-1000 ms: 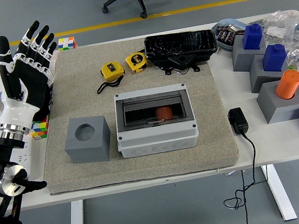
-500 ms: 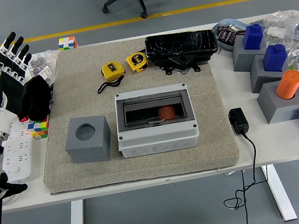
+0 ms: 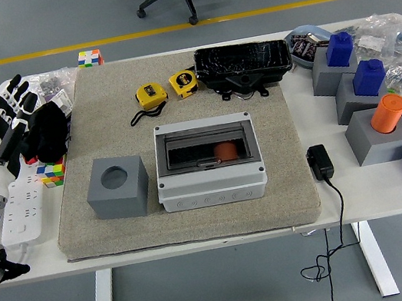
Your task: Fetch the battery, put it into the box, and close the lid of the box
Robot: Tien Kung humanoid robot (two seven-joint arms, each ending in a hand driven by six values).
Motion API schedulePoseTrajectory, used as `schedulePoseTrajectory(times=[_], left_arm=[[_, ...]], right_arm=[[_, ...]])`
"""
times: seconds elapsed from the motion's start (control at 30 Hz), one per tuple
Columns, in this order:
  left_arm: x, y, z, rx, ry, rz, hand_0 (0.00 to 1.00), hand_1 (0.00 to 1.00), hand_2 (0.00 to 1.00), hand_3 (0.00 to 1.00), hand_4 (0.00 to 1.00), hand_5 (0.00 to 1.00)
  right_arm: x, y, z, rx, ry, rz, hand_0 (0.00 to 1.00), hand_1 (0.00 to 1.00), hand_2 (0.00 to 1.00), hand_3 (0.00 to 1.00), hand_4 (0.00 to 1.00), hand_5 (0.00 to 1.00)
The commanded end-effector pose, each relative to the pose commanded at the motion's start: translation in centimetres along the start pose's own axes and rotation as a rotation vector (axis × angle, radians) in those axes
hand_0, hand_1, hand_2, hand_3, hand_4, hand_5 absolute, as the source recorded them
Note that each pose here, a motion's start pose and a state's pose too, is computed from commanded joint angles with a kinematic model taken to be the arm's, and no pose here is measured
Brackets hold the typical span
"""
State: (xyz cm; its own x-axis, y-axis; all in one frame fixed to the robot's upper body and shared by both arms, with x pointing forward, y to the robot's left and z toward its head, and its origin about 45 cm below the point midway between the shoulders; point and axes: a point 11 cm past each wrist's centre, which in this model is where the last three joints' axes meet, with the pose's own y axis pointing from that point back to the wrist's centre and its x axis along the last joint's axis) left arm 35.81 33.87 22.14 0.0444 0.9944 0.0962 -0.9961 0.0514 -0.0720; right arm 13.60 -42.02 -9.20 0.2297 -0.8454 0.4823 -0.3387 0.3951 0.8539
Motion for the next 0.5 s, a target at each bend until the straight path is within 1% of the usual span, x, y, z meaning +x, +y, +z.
schedulePoseTrajectory(times=[0.03, 0.2, 0.23, 0.4, 0.43, 0.5], left_arm=[[0.08, 0.01, 0.01, -0.003, 0.004, 0.002, 0.917, 0.950, 0.896, 0.877, 0.998, 0.828], [0.51, -0.03, 0.17, -0.014, 0.018, 0.014, 0.917, 0.950, 0.896, 0.877, 0.998, 0.828], [0.48, -0.04, 0.16, -0.014, 0.025, 0.014, 0.902, 0.915, 0.860, 0.844, 0.998, 0.985], [-0.10, 0.02, -0.31, -0.001, 0.080, -0.004, 0.902, 0.915, 0.860, 0.844, 0.998, 0.985], [-0.17, 0.03, -0.38, 0.000, 0.086, -0.005, 0.884, 0.878, 0.830, 0.828, 0.998, 0.998], [-0.29, 0.05, -0.49, 0.001, 0.095, -0.006, 0.884, 0.878, 0.830, 0.828, 0.998, 0.998]], right_arm=[[0.01, 0.00, -0.05, 0.001, 0.000, 0.000, 0.882, 0.857, 0.821, 0.845, 0.998, 0.998], [0.09, -0.01, -0.05, 0.001, 0.002, 0.001, 0.882, 0.857, 0.821, 0.845, 0.998, 0.998], [0.12, -0.02, -0.03, 0.000, 0.002, 0.001, 0.887, 0.858, 0.822, 0.844, 0.998, 0.998], [0.09, -0.01, 0.06, -0.003, 0.002, 0.000, 0.887, 0.858, 0.822, 0.844, 0.998, 0.998], [0.06, -0.01, 0.05, -0.003, 0.002, 0.000, 0.887, 0.859, 0.822, 0.845, 0.998, 0.998], [0.01, -0.01, -0.03, -0.001, 0.002, -0.001, 0.887, 0.859, 0.822, 0.845, 0.998, 0.998]])
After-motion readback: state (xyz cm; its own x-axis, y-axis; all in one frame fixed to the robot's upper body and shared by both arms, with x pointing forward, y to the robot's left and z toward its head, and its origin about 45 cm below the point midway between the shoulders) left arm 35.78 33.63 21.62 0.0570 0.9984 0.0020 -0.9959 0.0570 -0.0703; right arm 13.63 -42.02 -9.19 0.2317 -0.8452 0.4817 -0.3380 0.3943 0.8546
